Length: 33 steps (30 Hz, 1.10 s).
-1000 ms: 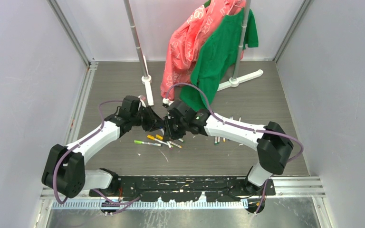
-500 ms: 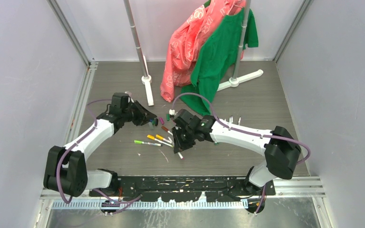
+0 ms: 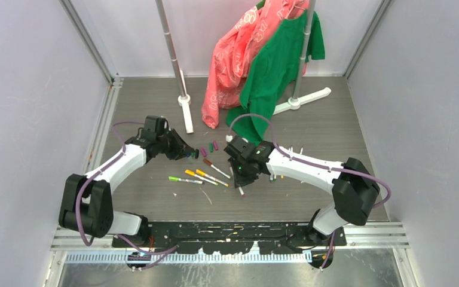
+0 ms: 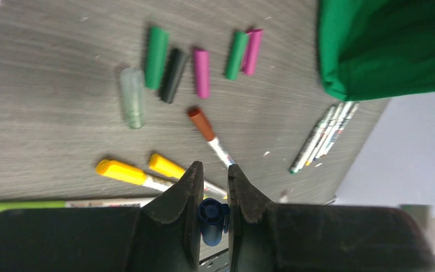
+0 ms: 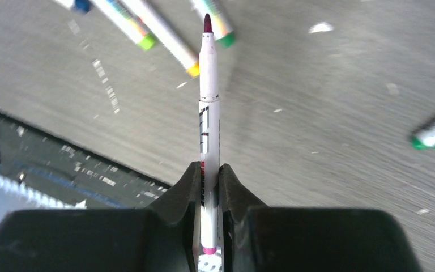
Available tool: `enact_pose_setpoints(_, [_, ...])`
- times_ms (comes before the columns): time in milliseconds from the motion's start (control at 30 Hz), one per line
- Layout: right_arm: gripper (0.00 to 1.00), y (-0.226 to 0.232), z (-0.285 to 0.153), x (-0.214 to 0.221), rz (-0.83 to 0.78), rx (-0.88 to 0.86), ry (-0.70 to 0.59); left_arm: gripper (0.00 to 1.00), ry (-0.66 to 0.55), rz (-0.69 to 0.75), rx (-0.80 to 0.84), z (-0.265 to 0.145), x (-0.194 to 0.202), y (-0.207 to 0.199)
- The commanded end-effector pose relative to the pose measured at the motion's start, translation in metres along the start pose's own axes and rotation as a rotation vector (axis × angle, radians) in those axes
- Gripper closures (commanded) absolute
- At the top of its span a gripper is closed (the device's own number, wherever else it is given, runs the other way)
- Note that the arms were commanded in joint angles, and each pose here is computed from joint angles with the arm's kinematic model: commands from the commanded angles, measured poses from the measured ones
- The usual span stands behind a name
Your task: Open the pen caps
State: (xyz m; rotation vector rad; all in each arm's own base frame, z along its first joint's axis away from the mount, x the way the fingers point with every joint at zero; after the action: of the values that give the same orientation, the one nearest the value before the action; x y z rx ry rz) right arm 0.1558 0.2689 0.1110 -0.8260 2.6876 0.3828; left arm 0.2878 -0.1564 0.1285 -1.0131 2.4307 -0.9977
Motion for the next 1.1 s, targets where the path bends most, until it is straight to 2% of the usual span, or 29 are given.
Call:
enact_pose_setpoints(0, [0.99,-0.045,-0.010,-0.011,0.123,0.182,-0.053,1.00,-0.010,0.055,-0.126,0.001,-0.003,0.025])
enact_pose_setpoints(333, [0.99,-0.106,0.001,0.004,0.281,0.325,0.016,1.00,-0.040,0.079,-0.244,0.009,-0.013,0.045])
enact_pose_setpoints(633, [0.99,-0.130,0.018,0.007,0.327,0.381,0.076,0.91,-0.063,0.081,-0.304,0.019,-0.022,0.050])
enact_pose_setpoints(867, [0.99,-0.144,0.024,0.013,0.351,0.437,0.124,0.80,-0.075,0.083,-0.335,0.022,-0.027,0.054])
enact_pose_setpoints(1067, [0.98,-0.152,0.028,0.021,0.378,0.454,0.163,0.63,-0.081,0.078,-0.346,0.024,-0.028,0.055])
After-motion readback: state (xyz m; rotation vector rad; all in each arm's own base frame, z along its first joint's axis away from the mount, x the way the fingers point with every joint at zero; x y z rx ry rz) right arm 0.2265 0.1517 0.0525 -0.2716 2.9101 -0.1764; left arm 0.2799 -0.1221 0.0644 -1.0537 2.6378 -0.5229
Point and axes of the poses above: each gripper's point midway between its finger pads, its own z axis out along the fingers, its own y axis along the line the jaws close on, x = y × z, the point moved 3 cm from there along -z, back along the fingers, and after that the axes turned 15 degrees about -z, right-handed, at the moved point
